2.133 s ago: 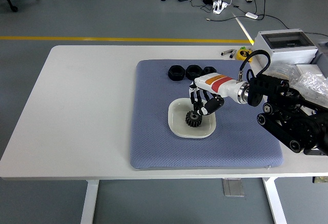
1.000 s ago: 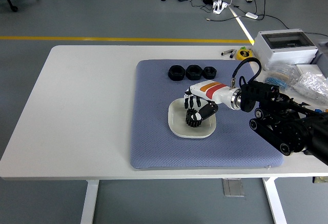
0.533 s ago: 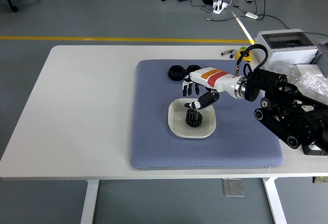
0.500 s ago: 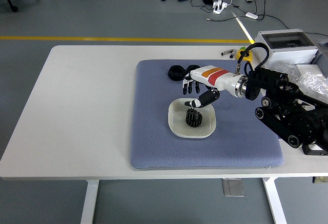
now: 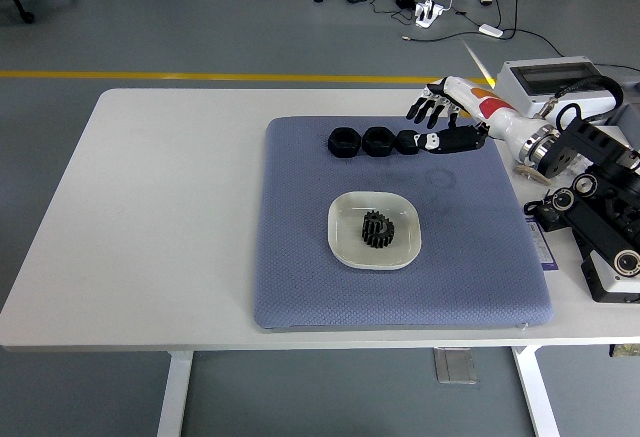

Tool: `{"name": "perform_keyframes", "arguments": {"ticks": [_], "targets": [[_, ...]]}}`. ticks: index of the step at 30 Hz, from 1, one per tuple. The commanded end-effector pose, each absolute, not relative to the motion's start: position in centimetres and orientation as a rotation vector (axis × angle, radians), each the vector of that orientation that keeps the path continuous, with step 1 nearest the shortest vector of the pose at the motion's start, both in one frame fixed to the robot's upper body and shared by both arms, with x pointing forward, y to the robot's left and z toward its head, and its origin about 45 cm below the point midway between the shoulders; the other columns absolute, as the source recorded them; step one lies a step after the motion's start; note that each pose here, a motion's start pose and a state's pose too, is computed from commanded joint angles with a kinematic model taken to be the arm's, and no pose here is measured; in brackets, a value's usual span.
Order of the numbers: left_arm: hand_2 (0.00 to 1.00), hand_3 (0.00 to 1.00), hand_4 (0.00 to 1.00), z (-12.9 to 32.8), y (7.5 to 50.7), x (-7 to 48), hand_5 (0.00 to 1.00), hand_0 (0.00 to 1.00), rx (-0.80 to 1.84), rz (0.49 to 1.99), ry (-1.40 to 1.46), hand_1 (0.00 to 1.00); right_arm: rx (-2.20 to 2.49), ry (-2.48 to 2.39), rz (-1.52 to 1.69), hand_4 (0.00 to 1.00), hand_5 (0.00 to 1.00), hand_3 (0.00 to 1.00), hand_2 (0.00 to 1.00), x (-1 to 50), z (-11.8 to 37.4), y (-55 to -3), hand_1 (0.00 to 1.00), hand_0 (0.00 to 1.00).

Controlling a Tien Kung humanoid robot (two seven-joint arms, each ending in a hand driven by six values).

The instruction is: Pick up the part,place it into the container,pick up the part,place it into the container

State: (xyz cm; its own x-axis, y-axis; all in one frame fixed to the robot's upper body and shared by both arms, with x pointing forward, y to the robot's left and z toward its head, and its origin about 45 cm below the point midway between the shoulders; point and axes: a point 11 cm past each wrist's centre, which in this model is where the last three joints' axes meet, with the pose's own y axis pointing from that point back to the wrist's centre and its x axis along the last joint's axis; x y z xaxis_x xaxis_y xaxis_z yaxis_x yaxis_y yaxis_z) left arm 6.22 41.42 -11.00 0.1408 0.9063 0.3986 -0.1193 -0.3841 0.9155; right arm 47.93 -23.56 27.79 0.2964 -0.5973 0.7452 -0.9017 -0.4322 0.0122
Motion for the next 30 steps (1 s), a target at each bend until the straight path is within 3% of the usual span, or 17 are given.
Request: {"name": "perform_keyframes", "arguments": {"ticks": [1,6,7,12,13,18,19,20,30], "targets": [[0.786,0.696,0.732,-11.0,41.4,6.2,0.681,0.74,1.498,1.409,0.802,0.757,2.153,-1.379,0.892,0.998,0.634,0.817,0.81,47.9,27.6,-24.2,0.739,0.702],[0.786,0.696,0.732,-11.0,41.3,6.3,0.681,0.74,1.494,1.411,0.804,0.757,2.196,-1.639,0.581,0.998,0.634,0.817,0.81,47.4,26.7,-28.2,0.739,0.702],[0.786,0.696,0.732,-11.0,41.2,6.3,0.679,0.739,1.493,1.412,0.803,0.757,2.201,-1.683,0.527,0.998,0.755,0.886,0.871,47.3,26.5,-28.9,0.821,0.832],[0.786,0.696,0.732,-11.1,41.1,6.3,0.679,0.739,1.491,1.413,0.803,0.757,2.21,-1.97,0.215,0.998,0.755,0.886,0.871,46.0,25.1,-32.5,0.821,0.832],[0.787,0.696,0.731,-11.1,41.1,6.3,0.679,0.739,1.491,1.413,0.803,0.757,2.218,-2.014,0.165,0.998,0.845,0.914,0.888,45.9,25.0,-32.9,0.851,0.903],[0.787,0.696,0.731,-11.2,40.9,6.2,0.679,0.739,1.491,1.422,0.811,0.757,2.252,-2.304,-0.162,0.998,0.845,0.914,0.888,44.3,23.7,-35.4,0.851,0.903],[0.786,0.695,0.732,-11.2,40.8,6.3,0.681,0.737,1.492,1.422,0.81,0.754,2.259,-2.347,-0.22,0.998,0.957,0.915,0.892,44.0,23.5,-35.9,0.872,0.947],[0.786,0.695,0.732,-11.2,40.8,6.3,0.681,0.737,1.492,1.422,0.808,0.754,2.263,-2.382,-0.26,0.998,0.957,0.915,0.892,43.7,23.4,-36.4,0.872,0.947],[0.783,0.693,0.732,-11.2,40.7,6.4,0.682,0.735,1.491,1.423,0.804,0.753,2.266,-2.365,-0.209,0.998,0.998,0.912,0.89,39.7,21.5,-37.7,0.876,0.958]]}}
